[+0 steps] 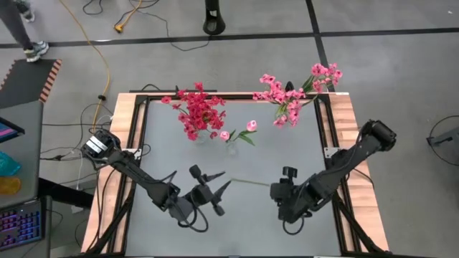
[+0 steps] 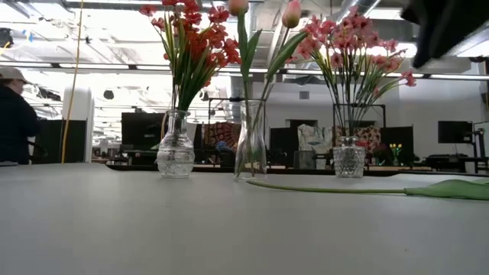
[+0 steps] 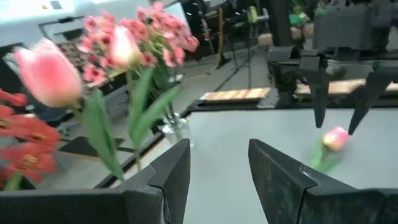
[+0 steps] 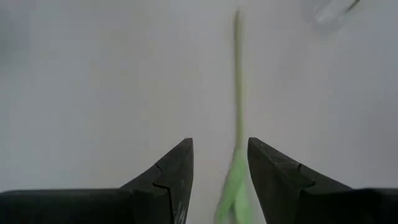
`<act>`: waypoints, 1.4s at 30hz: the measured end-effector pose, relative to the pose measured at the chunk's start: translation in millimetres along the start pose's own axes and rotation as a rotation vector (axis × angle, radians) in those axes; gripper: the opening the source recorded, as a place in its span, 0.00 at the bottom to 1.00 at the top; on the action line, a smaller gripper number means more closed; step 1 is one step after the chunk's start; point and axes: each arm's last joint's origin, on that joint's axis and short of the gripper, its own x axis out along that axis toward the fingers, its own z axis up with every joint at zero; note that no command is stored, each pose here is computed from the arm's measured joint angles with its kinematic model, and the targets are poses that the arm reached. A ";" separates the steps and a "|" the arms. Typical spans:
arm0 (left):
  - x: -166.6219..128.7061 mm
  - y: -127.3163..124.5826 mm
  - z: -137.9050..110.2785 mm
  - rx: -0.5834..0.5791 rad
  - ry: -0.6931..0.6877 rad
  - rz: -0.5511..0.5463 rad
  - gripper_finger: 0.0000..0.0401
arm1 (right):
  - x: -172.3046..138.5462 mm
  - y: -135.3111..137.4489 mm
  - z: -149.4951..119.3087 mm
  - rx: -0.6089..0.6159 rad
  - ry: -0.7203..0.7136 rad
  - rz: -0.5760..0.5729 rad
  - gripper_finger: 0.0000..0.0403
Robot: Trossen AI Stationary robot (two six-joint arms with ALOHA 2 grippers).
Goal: Sort flowers into vase by color
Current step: Put the pink flower into the bottom transparent vase
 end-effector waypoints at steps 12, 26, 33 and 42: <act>8.2 -0.7 -15.8 -0.034 0.080 -0.115 0.38 | 65.0 8.8 -18.1 -0.071 0.352 -0.162 0.44; 14.2 0.9 -18.8 -0.052 0.102 -0.145 0.38 | 129.4 -32.0 -2.6 -0.173 0.668 -0.032 0.44; 14.1 1.0 -19.8 -0.055 0.109 -0.146 0.38 | 147.3 -48.4 1.6 -0.186 0.749 0.065 0.44; 14.0 1.0 -20.6 -0.055 0.114 -0.146 0.38 | 151.7 -54.2 4.5 -0.214 0.754 0.143 0.33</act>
